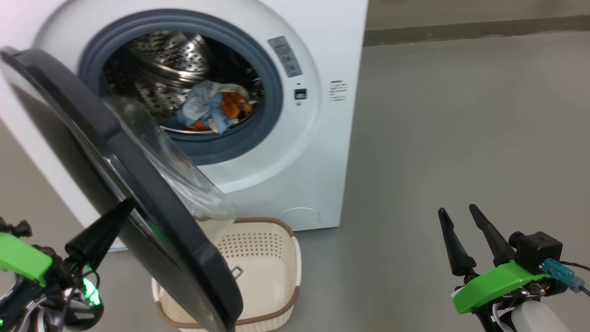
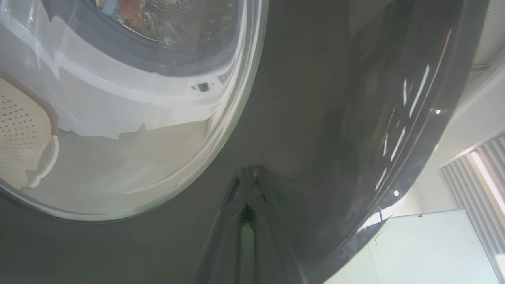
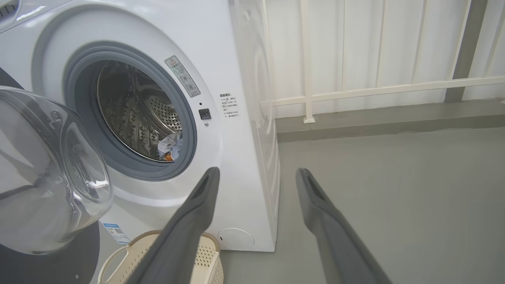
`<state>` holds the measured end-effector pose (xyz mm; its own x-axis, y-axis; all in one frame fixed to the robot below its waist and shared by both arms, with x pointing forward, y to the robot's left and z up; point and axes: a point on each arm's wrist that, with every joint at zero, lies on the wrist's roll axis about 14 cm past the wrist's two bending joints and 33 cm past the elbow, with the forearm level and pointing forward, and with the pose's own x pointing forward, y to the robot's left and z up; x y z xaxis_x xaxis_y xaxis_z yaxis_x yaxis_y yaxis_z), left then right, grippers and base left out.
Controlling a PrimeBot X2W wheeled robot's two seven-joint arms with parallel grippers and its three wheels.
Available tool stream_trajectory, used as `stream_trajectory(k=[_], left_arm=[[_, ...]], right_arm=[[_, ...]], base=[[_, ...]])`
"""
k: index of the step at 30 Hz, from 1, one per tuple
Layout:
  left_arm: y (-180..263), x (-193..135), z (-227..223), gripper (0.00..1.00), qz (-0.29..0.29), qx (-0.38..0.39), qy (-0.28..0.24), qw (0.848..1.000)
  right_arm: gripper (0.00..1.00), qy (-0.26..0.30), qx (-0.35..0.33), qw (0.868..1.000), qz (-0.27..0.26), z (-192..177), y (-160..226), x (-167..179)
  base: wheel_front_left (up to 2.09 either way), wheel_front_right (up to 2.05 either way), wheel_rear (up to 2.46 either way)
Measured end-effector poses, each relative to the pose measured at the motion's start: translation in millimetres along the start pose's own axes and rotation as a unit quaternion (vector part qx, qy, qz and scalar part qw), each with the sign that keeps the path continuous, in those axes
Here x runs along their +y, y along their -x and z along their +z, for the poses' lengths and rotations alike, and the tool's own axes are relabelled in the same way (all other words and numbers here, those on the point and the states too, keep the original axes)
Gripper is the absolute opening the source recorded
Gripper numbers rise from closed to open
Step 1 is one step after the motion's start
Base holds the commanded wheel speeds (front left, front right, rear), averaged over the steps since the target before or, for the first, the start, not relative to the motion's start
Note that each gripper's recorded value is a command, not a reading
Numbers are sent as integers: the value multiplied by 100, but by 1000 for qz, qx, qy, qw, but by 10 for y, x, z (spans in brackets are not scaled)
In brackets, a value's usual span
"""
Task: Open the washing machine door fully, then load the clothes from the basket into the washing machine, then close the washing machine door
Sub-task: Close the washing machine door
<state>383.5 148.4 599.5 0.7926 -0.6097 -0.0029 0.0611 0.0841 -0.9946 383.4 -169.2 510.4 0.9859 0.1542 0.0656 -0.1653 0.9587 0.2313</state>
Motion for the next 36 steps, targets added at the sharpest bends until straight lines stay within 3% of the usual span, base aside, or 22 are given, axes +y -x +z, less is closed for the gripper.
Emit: stream_trajectory(k=[18,35,36], left_arm=[[-686,-22,-307,0,-16,76,7,997],[-456,-73,-102,0,-21,25,-19,999],[-431,-63,-67,33,-17,15,-29,999]], right_arm=[[100,0,-4,997,-82,26,376,-489],[100,-4,-1,999,-44,-6,156,-254],[100,-5,-1,999,-41,-7,139,-235]], base=[[0,0,0],[0,0,0],[0,0,0]])
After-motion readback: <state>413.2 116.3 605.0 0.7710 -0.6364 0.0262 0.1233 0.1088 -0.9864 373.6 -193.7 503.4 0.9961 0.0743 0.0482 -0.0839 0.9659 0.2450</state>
